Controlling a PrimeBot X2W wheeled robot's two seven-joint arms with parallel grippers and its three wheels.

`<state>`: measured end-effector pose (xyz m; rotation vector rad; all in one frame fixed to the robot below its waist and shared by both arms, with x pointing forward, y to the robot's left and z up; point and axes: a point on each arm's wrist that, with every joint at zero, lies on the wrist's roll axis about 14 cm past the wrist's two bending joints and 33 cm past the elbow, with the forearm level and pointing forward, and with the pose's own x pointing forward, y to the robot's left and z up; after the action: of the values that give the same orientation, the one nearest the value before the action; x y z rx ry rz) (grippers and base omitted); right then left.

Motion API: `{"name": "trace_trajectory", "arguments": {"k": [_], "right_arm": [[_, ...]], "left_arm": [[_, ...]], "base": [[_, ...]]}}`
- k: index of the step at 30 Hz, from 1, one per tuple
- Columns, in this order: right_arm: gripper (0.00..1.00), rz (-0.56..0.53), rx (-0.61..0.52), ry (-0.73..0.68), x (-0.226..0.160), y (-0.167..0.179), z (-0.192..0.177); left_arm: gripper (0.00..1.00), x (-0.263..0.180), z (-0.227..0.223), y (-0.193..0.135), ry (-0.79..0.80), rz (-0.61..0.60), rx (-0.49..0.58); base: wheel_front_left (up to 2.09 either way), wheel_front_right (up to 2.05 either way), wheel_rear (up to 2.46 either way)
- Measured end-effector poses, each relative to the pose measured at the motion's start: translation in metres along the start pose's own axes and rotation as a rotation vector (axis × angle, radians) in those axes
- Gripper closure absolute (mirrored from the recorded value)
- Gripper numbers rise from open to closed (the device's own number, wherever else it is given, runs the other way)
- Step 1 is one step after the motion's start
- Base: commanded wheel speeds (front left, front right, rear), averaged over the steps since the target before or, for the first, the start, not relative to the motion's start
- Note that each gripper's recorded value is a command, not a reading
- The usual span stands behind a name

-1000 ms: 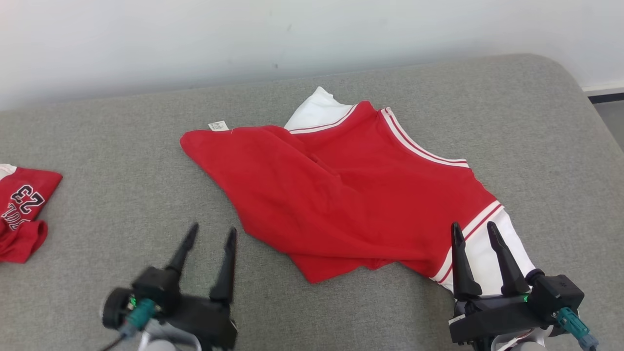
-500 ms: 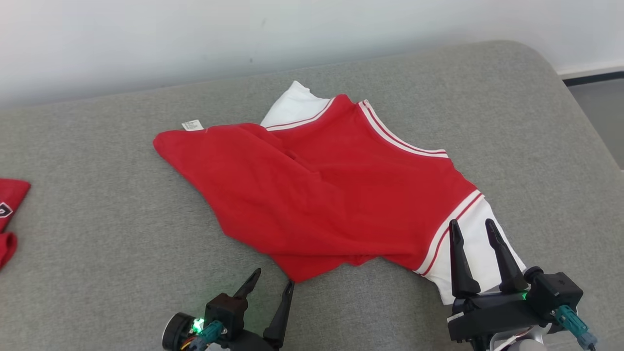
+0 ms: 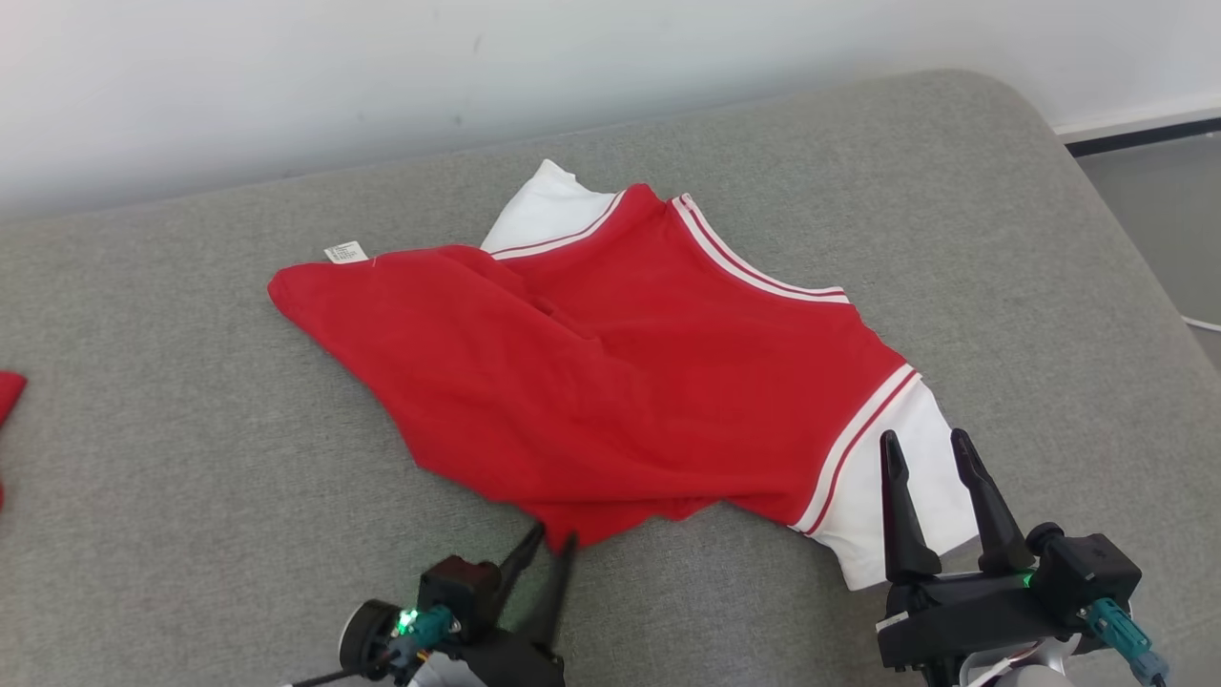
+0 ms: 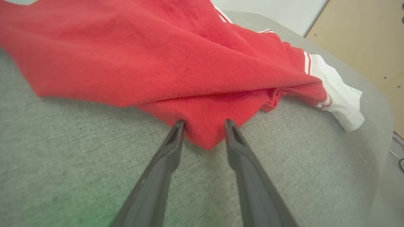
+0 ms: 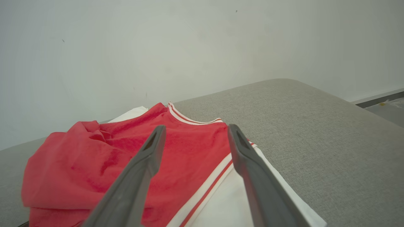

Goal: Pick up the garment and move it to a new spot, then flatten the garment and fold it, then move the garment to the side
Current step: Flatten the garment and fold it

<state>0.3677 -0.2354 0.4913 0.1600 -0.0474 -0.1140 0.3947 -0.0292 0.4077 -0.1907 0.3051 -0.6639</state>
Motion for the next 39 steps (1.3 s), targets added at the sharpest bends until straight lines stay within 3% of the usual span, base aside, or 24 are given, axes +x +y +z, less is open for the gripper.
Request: {"name": "trace_trajectory", "arguments": {"k": [13,22,29,39], "right_arm": [[0.00,0.061,0.013,0.014,0.002,0.020,-0.006],[0.00,0.121,0.023,0.013,0.008,0.040,-0.007],[0.00,0.133,0.019,0.016,0.009,0.042,-0.008],[0.00,0.087,0.010,0.000,0.006,0.026,-0.001]], "left_arm": [[1.00,-0.034,0.056,0.031,-0.204,0.137,-0.009],[1.00,-0.082,0.029,0.033,-0.177,0.219,-0.043],[1.00,-0.087,0.010,0.020,-0.130,0.212,-0.074],[1.00,-0.025,0.086,-0.008,-0.253,0.005,0.133]], "base": [[0.00,0.00,0.00],[0.00,0.00,0.00],[0.00,0.00,0.00],[0.00,0.00,0.00]]}}
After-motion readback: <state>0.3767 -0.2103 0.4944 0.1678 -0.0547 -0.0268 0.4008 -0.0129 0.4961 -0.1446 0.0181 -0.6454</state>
